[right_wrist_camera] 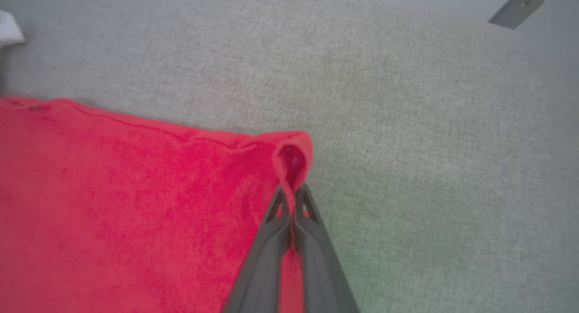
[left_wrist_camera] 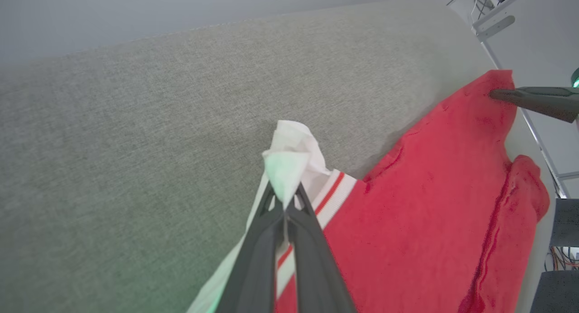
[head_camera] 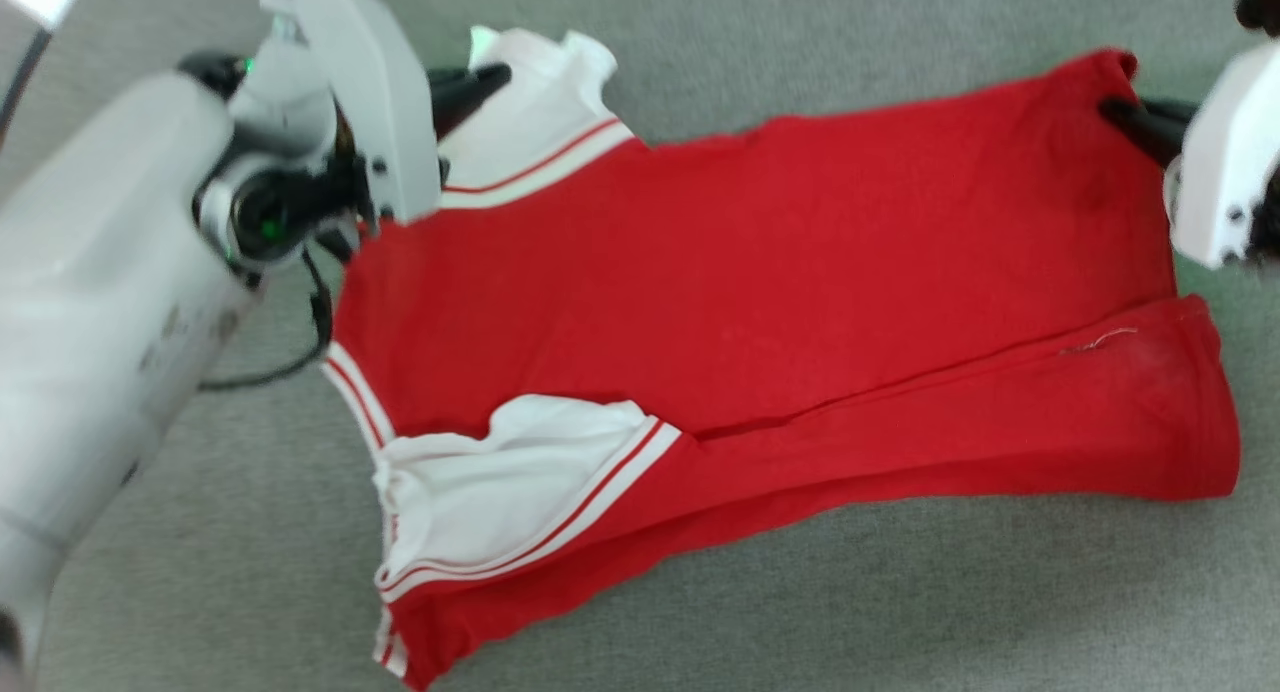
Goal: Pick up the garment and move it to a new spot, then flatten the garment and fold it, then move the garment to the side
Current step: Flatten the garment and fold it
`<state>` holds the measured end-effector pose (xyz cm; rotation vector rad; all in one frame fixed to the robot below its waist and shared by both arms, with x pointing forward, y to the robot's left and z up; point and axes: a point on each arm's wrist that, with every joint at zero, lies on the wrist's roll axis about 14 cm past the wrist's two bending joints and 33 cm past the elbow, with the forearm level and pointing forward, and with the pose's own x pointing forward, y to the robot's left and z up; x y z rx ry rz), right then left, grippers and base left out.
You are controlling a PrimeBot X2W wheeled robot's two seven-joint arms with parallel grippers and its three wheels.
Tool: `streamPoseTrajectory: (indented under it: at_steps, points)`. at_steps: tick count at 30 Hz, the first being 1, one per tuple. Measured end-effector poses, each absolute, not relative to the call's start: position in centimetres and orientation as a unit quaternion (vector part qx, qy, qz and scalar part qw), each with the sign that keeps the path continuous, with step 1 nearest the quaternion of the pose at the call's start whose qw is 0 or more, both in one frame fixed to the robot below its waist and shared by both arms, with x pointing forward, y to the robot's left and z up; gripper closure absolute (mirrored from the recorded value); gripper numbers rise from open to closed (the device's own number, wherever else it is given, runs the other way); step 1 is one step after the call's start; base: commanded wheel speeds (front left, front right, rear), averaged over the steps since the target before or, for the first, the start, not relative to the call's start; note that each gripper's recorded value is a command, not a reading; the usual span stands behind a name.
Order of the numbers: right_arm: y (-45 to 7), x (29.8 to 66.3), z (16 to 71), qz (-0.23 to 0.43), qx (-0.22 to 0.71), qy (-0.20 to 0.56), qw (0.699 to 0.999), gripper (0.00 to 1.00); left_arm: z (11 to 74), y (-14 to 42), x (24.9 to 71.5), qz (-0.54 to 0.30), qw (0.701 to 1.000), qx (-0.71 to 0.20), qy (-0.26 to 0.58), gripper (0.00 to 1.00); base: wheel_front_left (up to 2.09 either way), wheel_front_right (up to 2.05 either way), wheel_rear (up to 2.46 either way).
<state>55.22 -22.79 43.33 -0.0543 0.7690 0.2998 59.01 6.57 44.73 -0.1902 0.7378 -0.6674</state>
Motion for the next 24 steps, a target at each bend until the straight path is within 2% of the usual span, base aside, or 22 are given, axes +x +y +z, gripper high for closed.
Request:
streamPoseTrajectory:
  at_steps: [6,12,19,24]
  points:
    - [-23.3,51.7,45.8,0.172,-0.043,0.347,0.921,1.00,49.5,6.9,54.2,-0.361,0.878,-0.114,0.294,1.00,0.00,0.00,0.00]
    - [-24.3,48.4,47.3,0.184,-0.058,0.341,0.920,1.00,52.2,9.7,48.7,-0.372,0.887,-0.110,0.251,1.00,0.00,0.00,0.00]
    - [-24.6,46.8,47.6,0.192,-0.049,0.336,0.921,1.00,51.9,12.4,42.7,-0.358,0.892,-0.136,0.239,1.00,0.00,0.00,0.00]
    - [-25.2,45.4,45.8,0.185,-0.028,0.354,0.916,1.00,49.5,12.5,39.0,-0.343,0.883,-0.172,0.269,1.00,0.00,0.00,0.00]
